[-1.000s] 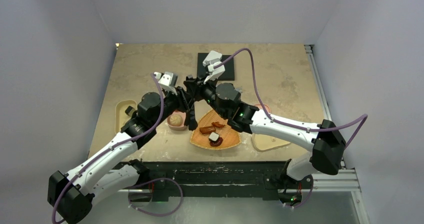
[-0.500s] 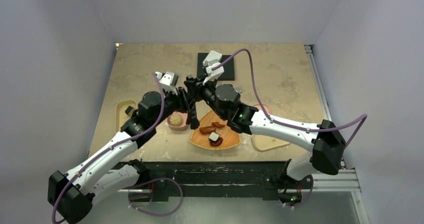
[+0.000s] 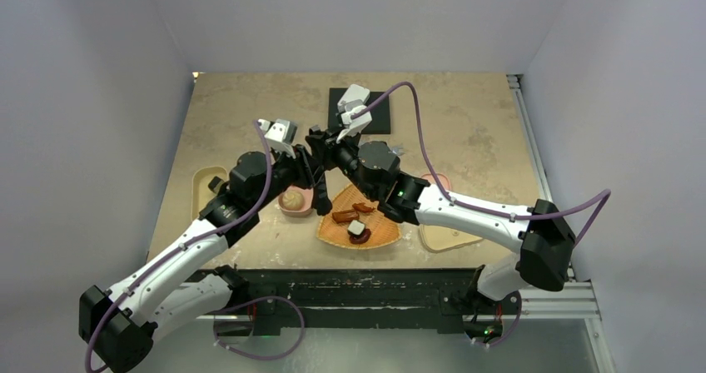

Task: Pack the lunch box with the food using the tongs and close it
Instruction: Adjust the clamp.

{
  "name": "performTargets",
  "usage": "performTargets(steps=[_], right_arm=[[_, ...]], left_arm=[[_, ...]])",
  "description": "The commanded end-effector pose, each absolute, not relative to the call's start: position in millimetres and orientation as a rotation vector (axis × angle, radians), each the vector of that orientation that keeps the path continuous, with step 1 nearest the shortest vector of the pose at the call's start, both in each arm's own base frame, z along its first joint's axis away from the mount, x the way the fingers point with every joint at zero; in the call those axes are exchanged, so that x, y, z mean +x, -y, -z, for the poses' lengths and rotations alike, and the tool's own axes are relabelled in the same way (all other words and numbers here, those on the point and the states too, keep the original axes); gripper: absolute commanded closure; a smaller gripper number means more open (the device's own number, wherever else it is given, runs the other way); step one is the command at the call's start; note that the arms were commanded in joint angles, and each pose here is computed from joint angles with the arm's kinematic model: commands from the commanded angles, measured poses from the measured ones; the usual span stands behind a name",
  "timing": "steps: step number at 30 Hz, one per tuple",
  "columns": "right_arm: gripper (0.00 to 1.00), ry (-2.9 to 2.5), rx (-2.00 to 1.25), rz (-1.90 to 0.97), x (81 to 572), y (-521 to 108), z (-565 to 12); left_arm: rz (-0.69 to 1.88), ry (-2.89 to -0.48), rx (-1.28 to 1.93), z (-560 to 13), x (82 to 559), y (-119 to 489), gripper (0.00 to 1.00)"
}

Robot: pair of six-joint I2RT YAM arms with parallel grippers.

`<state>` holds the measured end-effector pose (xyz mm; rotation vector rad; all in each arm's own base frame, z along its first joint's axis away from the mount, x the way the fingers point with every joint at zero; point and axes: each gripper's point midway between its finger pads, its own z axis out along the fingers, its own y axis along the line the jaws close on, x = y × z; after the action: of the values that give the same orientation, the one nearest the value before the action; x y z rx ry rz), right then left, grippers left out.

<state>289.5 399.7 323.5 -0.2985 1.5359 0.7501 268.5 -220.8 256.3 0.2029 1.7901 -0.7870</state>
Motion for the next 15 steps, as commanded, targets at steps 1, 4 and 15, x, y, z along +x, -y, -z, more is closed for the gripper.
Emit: performTargets(steps=[1,4,15], right_arm=[[1.00,-1.515,-0.315,-0.748,286.6,-401.4,-326.4],[1.00,-1.515,-0.313,-0.746,286.7,-400.7,-326.6],[1.00,-1.514,-0.313,-0.745,285.7,-398.8,-326.9]], left_arm=[[0.828,-1.673,0.149,-301.7,271.9,218.3,0.71],[0.831,-1.671,0.144,-303.3,271.2,217.8,0.70],[0.834,-1.668,0.145,-304.3,269.9,217.4,0.82]])
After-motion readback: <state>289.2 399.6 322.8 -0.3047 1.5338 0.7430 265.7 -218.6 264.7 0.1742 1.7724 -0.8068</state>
